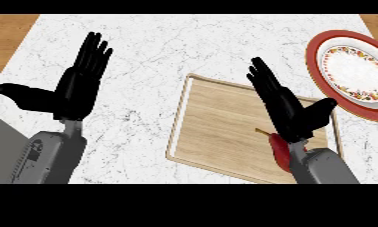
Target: Pick the pear from the tray and place it in the plate
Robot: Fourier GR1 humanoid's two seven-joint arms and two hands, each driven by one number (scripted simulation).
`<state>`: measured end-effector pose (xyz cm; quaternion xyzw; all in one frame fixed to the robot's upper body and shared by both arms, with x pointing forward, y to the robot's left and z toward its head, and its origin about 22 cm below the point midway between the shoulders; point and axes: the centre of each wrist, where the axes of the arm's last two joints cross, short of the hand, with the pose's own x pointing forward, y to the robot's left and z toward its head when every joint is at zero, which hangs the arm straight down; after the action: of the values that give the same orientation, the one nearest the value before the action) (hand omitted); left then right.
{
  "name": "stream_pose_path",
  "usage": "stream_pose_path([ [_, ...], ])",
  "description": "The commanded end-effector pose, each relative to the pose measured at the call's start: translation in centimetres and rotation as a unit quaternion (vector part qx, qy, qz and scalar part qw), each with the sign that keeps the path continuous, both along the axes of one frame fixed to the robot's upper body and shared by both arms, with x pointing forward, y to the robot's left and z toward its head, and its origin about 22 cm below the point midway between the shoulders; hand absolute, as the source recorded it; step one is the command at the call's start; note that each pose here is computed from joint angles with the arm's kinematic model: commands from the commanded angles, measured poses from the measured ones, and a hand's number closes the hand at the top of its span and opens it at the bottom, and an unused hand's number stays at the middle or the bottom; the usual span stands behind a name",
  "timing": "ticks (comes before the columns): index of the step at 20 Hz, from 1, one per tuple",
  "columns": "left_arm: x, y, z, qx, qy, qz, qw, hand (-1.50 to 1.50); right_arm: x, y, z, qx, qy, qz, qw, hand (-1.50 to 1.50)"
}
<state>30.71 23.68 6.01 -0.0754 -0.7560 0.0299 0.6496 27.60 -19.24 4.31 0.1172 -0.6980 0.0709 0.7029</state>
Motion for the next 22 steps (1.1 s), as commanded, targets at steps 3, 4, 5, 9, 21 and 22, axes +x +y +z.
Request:
stream_pose_path([
  [3, -0.5, 2.6, -0.5, 0.078, 0.047, 0.031, 0.9954, 0.0, 1.6, 0.3, 3.1, 0.009, -0.046, 0.231, 0.972, 1.5],
  [4, -0.6, 2.3, -1.7, 0.095, 0.061, 0.028, 0.9932, 0.0, 1.8, 1.1, 3.9, 0.011, -0.063, 0.287, 0.956, 1.5],
  [5, -0.9, 2.4, -2.2, 0.118, 0.077, 0.028, 0.9896, 0.0, 2.0, 1.8, 4.6, 0.006, -0.074, 0.334, 0.94, 1.5],
  [9, -1.5, 3.0, -3.6, 0.145, 0.126, 0.033, 0.9808, 0.0, 4.3, -4.7, 7.1, -0.087, -0.214, 0.28, 0.932, -1.5],
  [21, -1.2, 2.2, -4.1, 0.154, 0.149, 0.034, 0.9762, 0.0, 6.3, -10.3, 6.0, -0.13, -0.214, 0.464, 0.85, -1.5],
  [22, -1.3, 2.4, -4.2, 0.158, 0.143, 0.04, 0.9763, 0.0, 6.2, -12.0, 6.5, -0.137, -0.215, 0.461, 0.85, -1.5],
])
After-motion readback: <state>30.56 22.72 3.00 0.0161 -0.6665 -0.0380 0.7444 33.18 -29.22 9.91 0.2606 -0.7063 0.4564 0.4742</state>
